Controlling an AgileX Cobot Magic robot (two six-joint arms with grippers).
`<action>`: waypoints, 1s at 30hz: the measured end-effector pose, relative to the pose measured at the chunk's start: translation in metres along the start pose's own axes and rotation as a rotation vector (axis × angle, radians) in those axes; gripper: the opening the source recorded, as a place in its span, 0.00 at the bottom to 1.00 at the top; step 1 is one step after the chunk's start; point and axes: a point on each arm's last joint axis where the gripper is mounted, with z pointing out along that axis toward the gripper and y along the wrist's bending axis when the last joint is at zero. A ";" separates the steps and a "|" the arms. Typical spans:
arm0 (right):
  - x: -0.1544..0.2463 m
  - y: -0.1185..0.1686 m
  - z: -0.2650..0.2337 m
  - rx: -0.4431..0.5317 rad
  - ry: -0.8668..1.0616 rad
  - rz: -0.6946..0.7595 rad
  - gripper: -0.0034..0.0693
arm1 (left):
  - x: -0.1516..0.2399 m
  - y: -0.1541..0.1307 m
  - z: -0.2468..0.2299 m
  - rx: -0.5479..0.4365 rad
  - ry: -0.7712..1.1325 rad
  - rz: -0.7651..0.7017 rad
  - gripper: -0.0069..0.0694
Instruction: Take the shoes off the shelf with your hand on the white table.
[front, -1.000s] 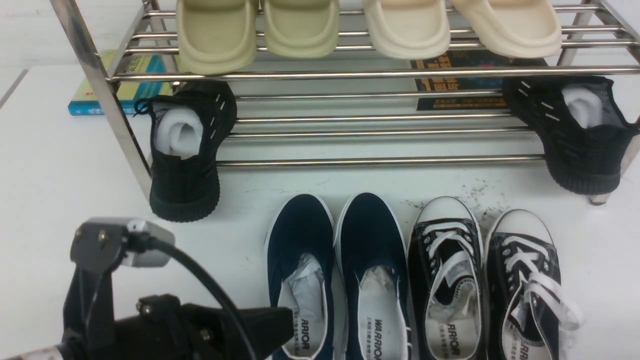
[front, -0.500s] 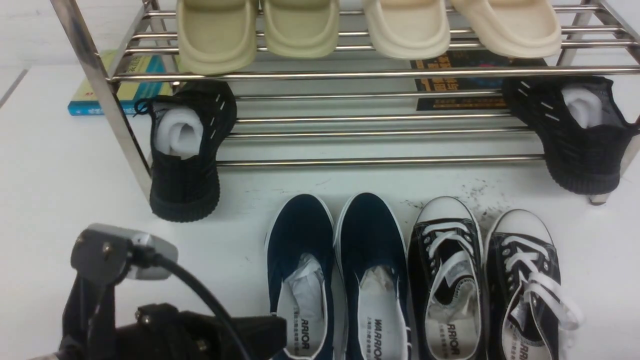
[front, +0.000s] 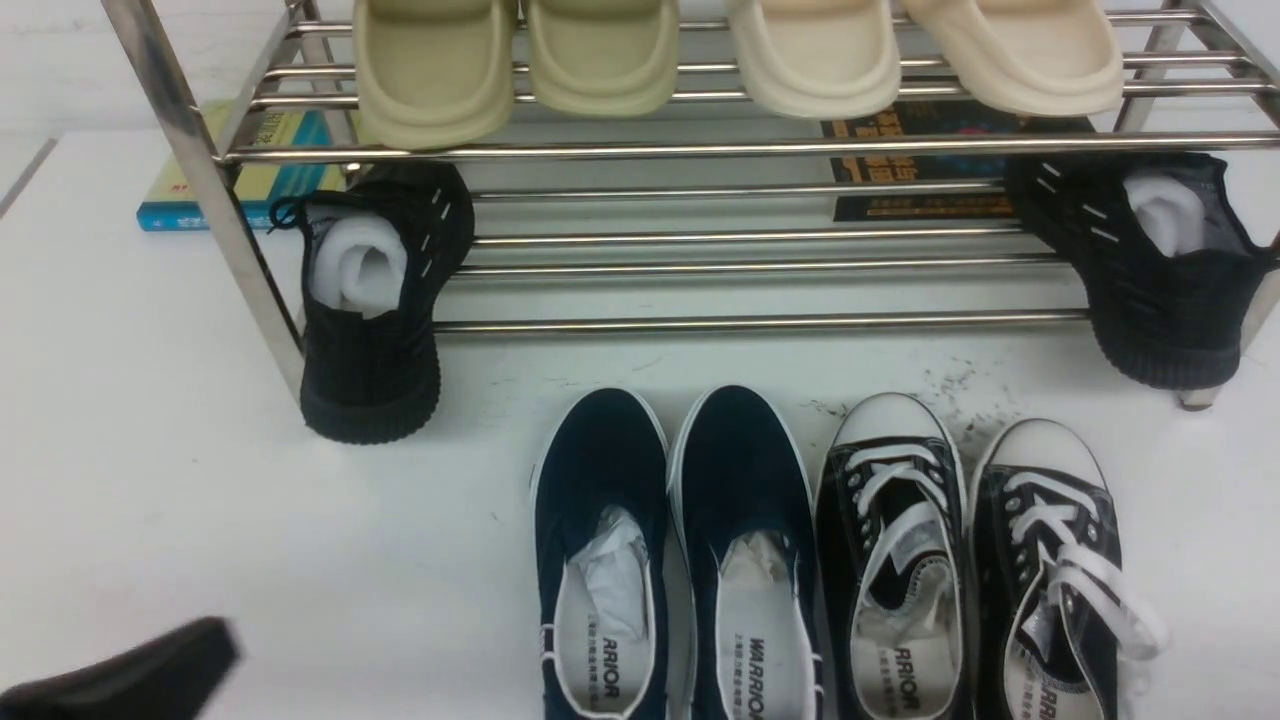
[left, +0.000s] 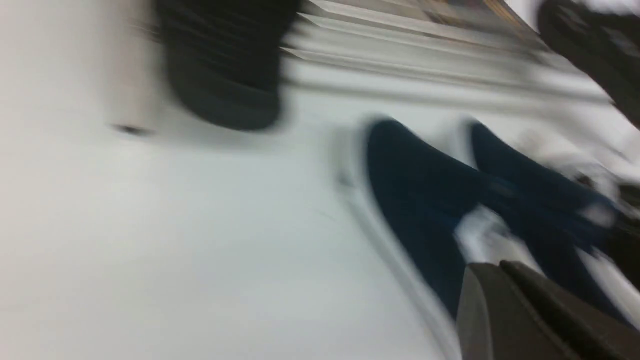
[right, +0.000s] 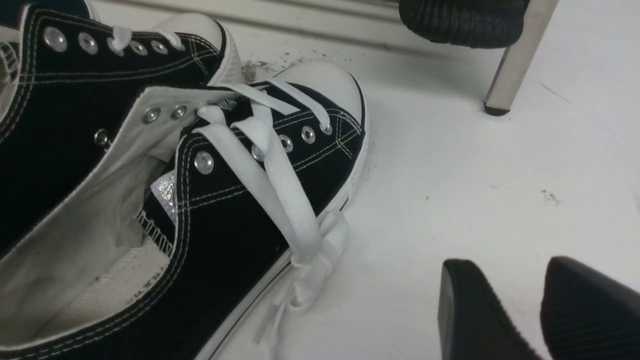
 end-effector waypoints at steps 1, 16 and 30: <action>0.000 0.000 0.000 0.000 0.000 0.000 0.38 | 0.003 0.004 -0.002 -0.034 -0.018 -0.004 0.14; 0.000 0.000 0.000 0.000 0.000 0.000 0.38 | 0.042 0.034 -0.012 -0.381 0.067 -0.029 0.16; 0.000 0.000 0.000 0.000 0.000 0.000 0.38 | 0.046 0.037 -0.008 -0.375 0.017 -0.034 0.17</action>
